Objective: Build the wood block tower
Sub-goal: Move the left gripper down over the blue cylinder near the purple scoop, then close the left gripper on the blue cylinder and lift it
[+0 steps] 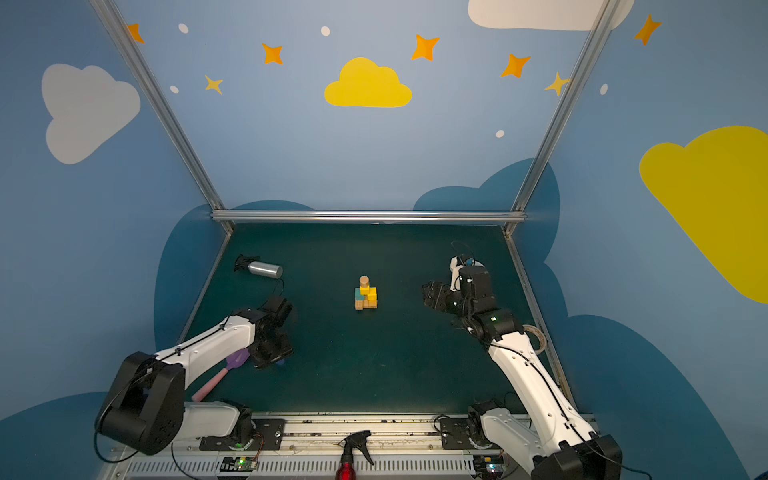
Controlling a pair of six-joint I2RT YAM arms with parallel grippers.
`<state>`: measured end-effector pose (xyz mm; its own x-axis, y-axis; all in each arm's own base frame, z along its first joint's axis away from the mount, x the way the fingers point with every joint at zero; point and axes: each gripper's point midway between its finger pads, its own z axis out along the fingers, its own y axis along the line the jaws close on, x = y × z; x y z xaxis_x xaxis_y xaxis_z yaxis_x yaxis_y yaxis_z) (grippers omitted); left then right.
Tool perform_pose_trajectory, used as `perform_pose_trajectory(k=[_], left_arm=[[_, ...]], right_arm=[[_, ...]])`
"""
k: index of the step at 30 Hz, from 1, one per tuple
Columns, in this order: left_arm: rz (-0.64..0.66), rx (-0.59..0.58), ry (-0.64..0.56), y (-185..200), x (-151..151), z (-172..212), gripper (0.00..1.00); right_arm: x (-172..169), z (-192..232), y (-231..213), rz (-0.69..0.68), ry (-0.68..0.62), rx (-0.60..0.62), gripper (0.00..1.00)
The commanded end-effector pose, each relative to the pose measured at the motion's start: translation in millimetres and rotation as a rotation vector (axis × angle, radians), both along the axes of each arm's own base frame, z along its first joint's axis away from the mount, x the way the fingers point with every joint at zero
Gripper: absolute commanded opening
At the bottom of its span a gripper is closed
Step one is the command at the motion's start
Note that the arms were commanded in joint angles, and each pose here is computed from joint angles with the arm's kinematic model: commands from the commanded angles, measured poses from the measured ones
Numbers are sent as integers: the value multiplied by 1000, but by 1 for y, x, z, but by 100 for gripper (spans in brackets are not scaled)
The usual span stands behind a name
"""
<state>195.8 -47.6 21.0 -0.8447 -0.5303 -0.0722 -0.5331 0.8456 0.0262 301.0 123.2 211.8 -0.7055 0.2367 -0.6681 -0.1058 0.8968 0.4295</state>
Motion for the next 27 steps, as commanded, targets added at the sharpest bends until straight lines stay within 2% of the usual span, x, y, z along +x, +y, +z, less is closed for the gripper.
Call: perform_pose_trajectory(k=[1, 15, 27], left_arm=[[-12, -11, -3, -2, 7, 1, 55], [-27, 14, 25, 2, 11, -2, 44], [-37, 6, 44, 1, 5, -3, 45]], right_arm=[[1, -6, -1, 1, 12, -11, 90], [1, -8, -4, -9, 15, -19, 90], [1, -8, -4, -8, 19, -12, 90]])
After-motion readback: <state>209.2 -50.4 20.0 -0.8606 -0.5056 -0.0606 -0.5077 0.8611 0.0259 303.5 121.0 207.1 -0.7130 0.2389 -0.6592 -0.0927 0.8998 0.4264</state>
